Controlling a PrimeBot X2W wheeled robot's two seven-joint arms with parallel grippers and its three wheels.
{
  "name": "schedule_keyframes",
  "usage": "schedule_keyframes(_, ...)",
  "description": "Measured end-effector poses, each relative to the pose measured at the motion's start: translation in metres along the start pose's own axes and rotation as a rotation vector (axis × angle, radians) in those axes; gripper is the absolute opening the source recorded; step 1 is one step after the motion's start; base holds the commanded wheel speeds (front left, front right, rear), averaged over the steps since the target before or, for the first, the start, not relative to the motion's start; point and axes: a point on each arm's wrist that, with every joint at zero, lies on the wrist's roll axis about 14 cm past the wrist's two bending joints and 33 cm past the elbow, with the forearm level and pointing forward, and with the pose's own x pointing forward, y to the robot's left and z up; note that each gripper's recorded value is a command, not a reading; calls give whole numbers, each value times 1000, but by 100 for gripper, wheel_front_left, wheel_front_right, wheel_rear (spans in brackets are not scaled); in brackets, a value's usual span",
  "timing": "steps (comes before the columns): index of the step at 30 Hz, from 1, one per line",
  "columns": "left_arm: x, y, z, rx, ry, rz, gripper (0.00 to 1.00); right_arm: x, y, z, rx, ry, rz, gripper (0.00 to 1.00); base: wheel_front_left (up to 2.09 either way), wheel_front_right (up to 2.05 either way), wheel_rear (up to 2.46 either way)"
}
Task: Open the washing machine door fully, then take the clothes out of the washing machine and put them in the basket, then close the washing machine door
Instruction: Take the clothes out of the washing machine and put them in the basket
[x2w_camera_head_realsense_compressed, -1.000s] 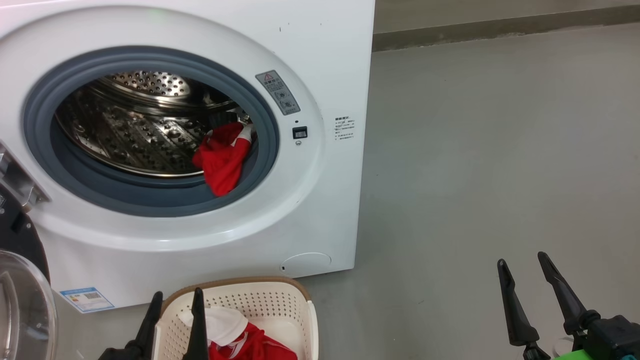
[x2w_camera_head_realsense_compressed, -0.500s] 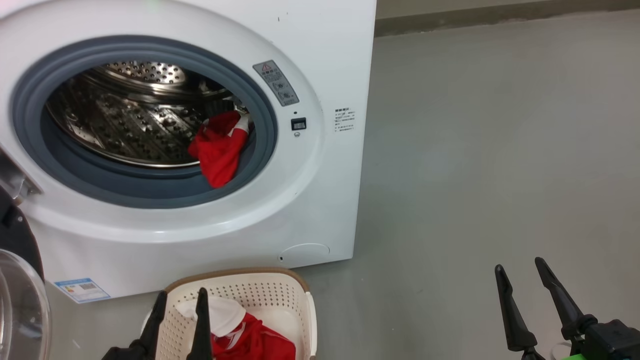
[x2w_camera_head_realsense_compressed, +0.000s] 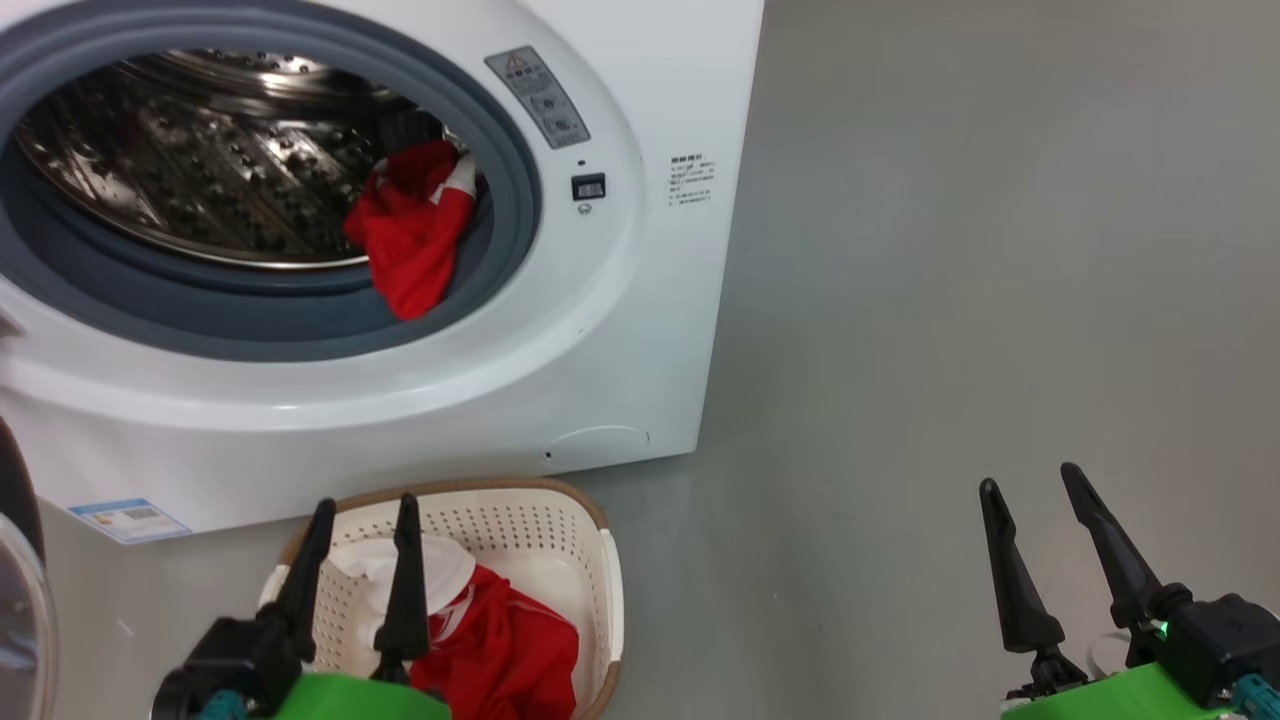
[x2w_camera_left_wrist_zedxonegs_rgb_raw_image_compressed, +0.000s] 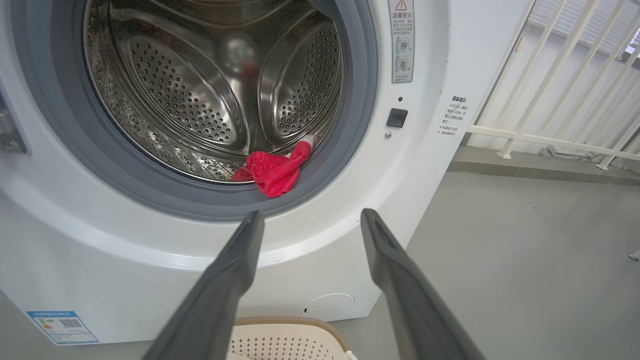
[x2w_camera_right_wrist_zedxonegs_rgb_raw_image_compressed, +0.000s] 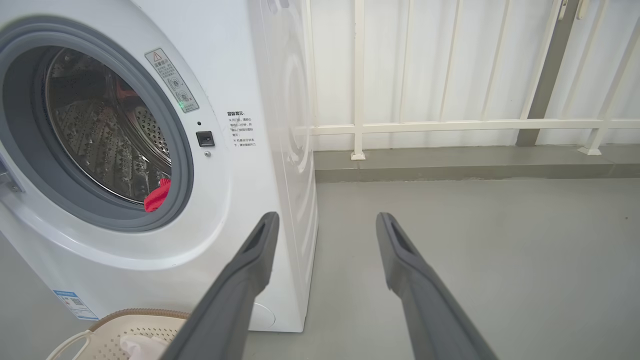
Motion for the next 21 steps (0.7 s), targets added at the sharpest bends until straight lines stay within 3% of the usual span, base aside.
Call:
schedule_keyframes(12,57,-10,-6,-5,-10,-39,100,23,-4,-16,-7,41,-11,100,0,0,0)
schedule_keyframes(21,108,2,-8,18,-27,-26,100,35,-9,-31,-2,81,-29,100,0,0,0)
